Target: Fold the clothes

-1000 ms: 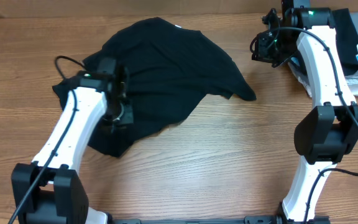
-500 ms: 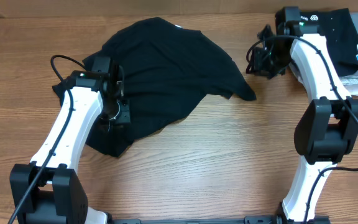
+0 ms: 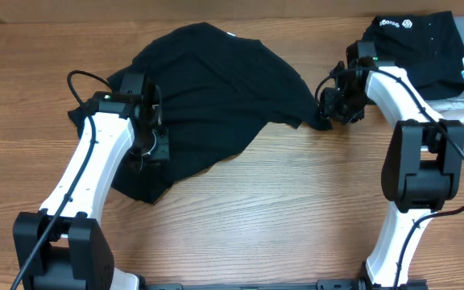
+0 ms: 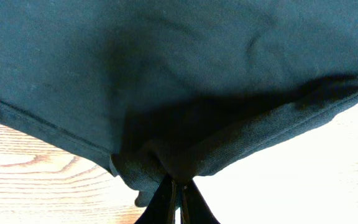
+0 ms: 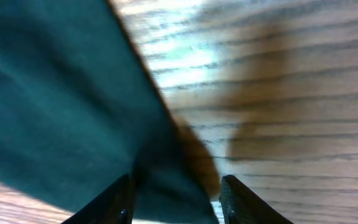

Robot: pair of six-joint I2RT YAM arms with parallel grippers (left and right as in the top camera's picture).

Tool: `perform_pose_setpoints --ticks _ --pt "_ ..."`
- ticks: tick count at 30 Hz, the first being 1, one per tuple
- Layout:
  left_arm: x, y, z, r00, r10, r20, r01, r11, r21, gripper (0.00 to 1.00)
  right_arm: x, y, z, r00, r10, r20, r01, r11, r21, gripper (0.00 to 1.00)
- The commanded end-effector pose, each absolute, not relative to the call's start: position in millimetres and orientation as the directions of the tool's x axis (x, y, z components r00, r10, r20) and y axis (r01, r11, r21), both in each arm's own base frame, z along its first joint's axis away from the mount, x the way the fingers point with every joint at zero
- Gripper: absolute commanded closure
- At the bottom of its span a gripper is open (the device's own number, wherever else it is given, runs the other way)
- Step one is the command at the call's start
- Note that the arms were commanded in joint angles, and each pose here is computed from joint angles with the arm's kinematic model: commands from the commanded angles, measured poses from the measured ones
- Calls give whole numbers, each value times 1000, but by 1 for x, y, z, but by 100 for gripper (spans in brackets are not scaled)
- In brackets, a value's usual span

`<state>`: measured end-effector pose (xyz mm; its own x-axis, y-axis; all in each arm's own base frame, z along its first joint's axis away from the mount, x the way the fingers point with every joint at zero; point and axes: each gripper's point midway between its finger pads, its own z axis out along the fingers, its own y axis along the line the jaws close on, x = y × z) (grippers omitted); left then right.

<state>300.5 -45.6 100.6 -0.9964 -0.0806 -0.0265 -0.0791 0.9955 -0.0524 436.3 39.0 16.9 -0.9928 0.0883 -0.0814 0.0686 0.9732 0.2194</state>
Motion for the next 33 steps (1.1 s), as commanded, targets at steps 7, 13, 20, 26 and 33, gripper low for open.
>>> perform_pose_setpoints --ticks 7,13,20,26,33 --pt "303 -49 102 -998 -55 -35 -53 997 -60 96 421 39 4 -994 100 -39 88 968 236 85" --pt "313 -46 114 -995 -68 -71 -64 996 -66 96 433 52 28 -991 121 -59 95 938 332 96" --pt "359 -24 207 -952 -71 -299 -74 997 -1 96 464 41 155 -957 151 -249 50 927 371 96" --pt "380 -2 293 -860 -76 -505 -133 988 77 96 467 29 258 -887 162 -433 9 942 335 96" --pt "381 28 364 -753 -79 -654 -203 972 116 96 444 9 341 -809 195 -554 9 947 320 96"
